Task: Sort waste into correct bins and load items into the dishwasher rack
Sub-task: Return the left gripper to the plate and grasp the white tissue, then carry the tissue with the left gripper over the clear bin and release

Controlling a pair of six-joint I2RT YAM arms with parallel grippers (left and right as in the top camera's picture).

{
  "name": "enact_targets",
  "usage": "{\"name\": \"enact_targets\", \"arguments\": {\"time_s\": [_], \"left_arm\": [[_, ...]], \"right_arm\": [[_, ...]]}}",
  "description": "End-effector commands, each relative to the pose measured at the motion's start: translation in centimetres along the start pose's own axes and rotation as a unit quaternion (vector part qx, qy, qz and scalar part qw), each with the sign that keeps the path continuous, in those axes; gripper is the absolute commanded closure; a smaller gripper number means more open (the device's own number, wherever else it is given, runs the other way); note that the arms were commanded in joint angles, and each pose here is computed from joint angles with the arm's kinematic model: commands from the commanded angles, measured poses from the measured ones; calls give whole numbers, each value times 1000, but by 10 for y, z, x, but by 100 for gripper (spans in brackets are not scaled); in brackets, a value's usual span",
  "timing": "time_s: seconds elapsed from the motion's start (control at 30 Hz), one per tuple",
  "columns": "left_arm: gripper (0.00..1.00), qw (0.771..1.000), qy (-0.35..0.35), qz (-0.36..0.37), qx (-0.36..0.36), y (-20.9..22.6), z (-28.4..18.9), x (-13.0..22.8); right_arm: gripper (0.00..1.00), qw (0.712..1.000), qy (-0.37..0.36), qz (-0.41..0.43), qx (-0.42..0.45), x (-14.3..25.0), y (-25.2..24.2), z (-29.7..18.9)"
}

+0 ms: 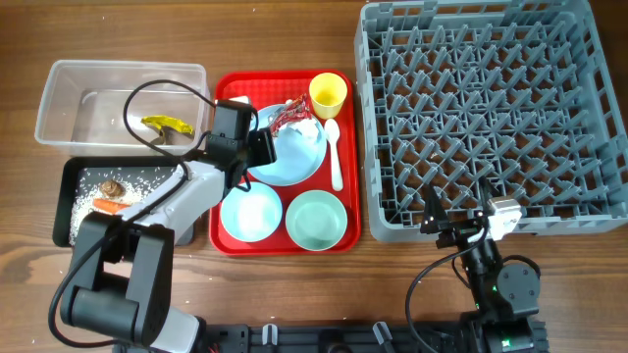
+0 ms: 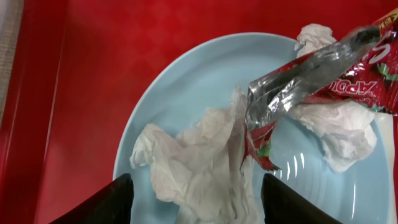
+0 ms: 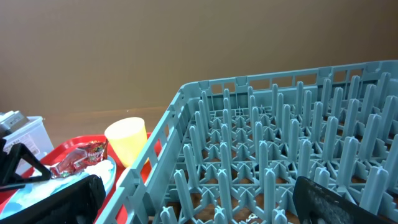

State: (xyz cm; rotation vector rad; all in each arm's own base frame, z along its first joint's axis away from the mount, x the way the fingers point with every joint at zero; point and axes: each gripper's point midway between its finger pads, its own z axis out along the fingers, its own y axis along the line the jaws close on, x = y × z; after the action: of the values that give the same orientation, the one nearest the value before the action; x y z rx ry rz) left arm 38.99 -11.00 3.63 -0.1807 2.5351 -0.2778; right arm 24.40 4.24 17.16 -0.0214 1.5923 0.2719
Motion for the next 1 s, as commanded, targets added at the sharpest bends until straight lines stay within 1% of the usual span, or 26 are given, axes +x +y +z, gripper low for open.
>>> {"name": "enact_targets", "arguments": {"time_s": [0.0, 0.07, 0.13, 0.17, 0.3, 0.33, 0.4, 0.43, 0.47, 0.5, 0.77, 0.97], "left_arm": [[36, 1000, 2, 3, -9, 4, 11, 3], [40, 1000, 6, 3, -11, 5, 16, 6], [46, 1000, 8, 4, -12, 5, 18, 7], [51, 1000, 8, 4, -12, 5, 18, 7], [74, 1000, 6, 3, -11, 5, 18, 6], [78, 1000, 4, 3, -11, 5, 17, 5], [80, 1000, 2, 4, -9, 4, 16, 4], [83, 1000, -1, 4, -8, 3, 14, 2], [91, 1000, -6, 4, -5, 1, 11, -1], [95, 1000, -9, 4, -4, 1, 8, -3], [96, 999, -39, 3, 9, -8, -32, -21], [96, 996, -90, 3, 29, -17, -74, -45]], "right_arm": [[0, 1000, -3, -1, 2, -1, -1, 0], [0, 1000, -3, -1, 2, -1, -1, 0], [0, 1000, -3, -1, 2, -1, -1, 0], [0, 1000, -3, -1, 2, -1, -1, 0], [0, 1000, -3, -1, 2, -1, -1, 0], [0, 1000, -3, -1, 2, -1, -1, 0], [1, 1000, -3, -1, 2, -1, -1, 0], [0, 1000, -3, -1, 2, -1, -1, 0], [0, 1000, -3, -1, 2, -1, -1, 0], [0, 1000, -3, -1, 2, -1, -1, 0], [0, 1000, -3, -1, 2, -1, -1, 0], [0, 1000, -3, -1, 2, -1, -1, 0]]}}
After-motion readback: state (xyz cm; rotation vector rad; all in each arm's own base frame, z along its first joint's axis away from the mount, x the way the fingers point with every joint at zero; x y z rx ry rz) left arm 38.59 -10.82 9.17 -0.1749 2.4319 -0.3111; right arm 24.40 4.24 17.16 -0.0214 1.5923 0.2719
